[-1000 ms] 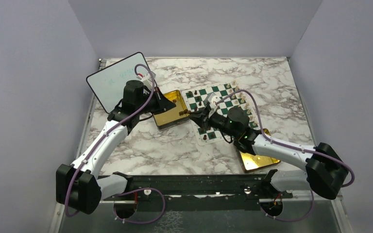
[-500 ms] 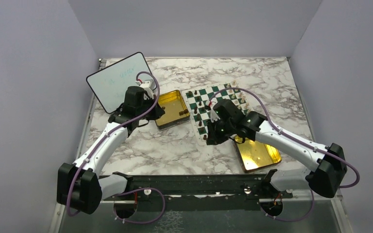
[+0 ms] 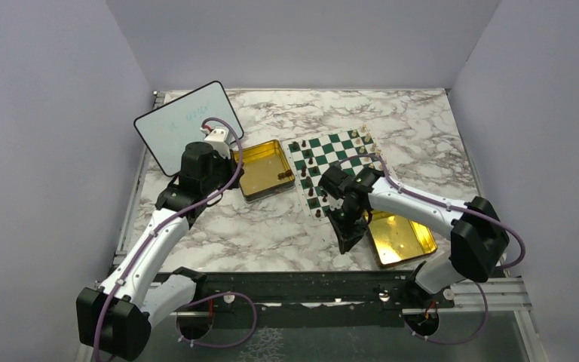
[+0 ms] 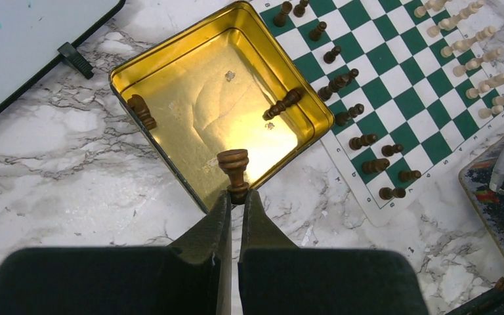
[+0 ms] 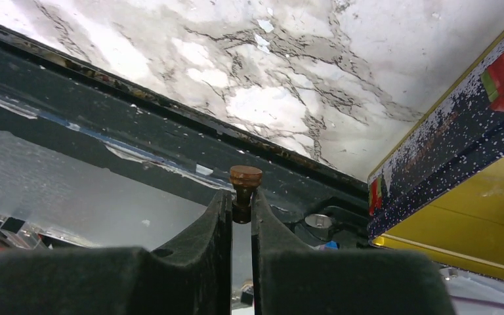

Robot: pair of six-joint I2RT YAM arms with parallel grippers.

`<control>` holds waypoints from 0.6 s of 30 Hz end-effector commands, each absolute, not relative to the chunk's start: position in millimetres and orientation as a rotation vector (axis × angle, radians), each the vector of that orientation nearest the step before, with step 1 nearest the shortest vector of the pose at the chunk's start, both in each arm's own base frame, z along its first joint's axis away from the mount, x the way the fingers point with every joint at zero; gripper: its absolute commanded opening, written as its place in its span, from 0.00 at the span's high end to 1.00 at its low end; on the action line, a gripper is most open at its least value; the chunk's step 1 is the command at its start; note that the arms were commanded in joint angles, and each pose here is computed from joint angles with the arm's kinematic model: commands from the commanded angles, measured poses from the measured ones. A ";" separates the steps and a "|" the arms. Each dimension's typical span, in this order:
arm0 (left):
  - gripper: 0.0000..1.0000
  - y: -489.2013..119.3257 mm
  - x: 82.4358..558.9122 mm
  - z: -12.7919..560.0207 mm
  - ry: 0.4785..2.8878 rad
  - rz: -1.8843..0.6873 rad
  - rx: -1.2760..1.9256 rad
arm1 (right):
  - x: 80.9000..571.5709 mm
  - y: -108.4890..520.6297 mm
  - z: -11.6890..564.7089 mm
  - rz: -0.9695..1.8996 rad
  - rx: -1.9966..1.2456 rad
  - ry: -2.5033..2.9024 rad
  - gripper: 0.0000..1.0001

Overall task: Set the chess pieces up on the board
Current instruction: Place the chess piece at the center of the board.

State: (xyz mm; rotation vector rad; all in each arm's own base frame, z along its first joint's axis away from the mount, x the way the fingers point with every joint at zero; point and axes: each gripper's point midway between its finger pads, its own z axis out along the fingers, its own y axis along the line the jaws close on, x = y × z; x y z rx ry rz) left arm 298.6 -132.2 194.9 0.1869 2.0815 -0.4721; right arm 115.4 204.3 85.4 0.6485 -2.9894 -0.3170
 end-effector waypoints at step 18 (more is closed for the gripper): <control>1.00 -100.5 300.3 204.8 2.047 -0.280 0.143 | 97.9 201.8 51.8 -0.096 0.885 -2.755 0.98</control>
